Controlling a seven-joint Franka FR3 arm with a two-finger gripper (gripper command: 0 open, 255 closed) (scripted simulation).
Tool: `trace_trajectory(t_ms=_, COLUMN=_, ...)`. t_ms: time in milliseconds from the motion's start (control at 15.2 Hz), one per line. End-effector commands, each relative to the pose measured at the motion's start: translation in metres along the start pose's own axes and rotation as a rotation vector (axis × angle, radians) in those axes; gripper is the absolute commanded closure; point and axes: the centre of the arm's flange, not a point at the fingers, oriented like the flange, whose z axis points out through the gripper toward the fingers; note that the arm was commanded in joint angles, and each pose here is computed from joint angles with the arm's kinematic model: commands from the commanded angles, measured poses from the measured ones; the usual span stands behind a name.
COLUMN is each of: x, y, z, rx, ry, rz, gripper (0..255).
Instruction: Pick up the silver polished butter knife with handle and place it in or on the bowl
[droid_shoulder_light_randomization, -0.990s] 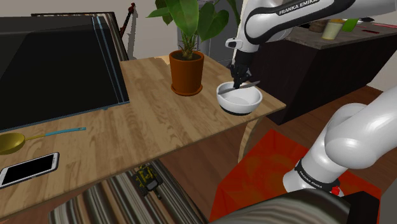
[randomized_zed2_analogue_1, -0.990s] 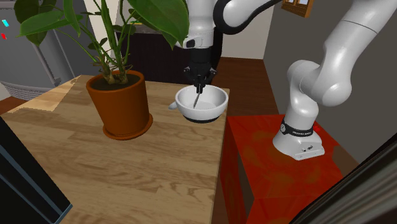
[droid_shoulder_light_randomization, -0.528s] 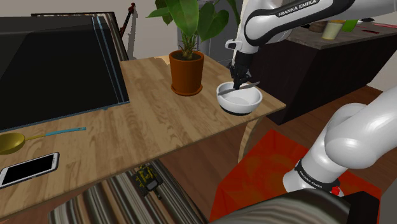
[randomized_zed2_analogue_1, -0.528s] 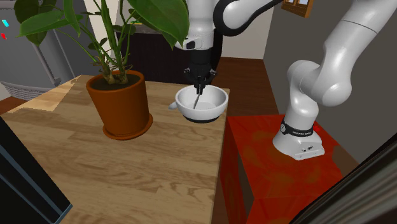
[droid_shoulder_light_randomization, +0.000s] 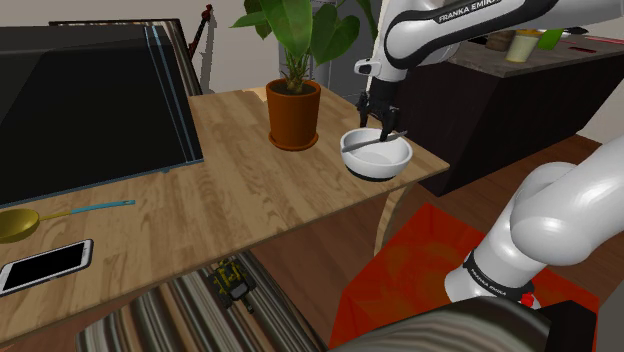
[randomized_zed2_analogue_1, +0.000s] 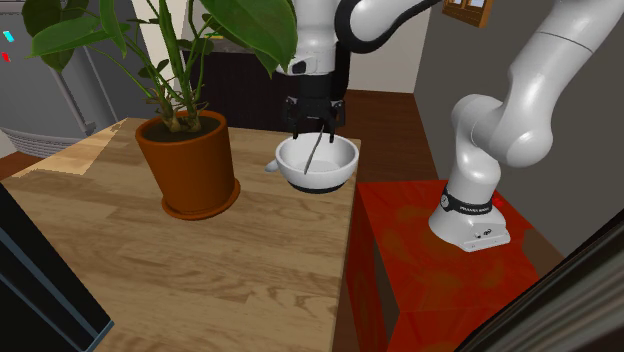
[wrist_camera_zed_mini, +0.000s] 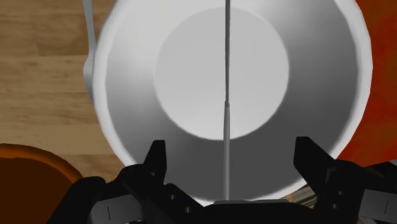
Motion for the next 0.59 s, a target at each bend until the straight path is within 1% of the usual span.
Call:
trace_trajectory(t_ms=0, x=0.0, y=-0.001, z=-0.02, rx=0.0, ry=0.0, rz=0.0, gripper=0)
trace_trajectory(t_ms=132, x=0.0, y=-0.001, z=-0.044, rx=0.0, ry=0.0, rz=0.0, gripper=0)
trace_trajectory(t_ms=528, x=0.0, y=-0.001, z=-0.044, rx=0.0, ry=0.0, rz=0.0, gripper=0)
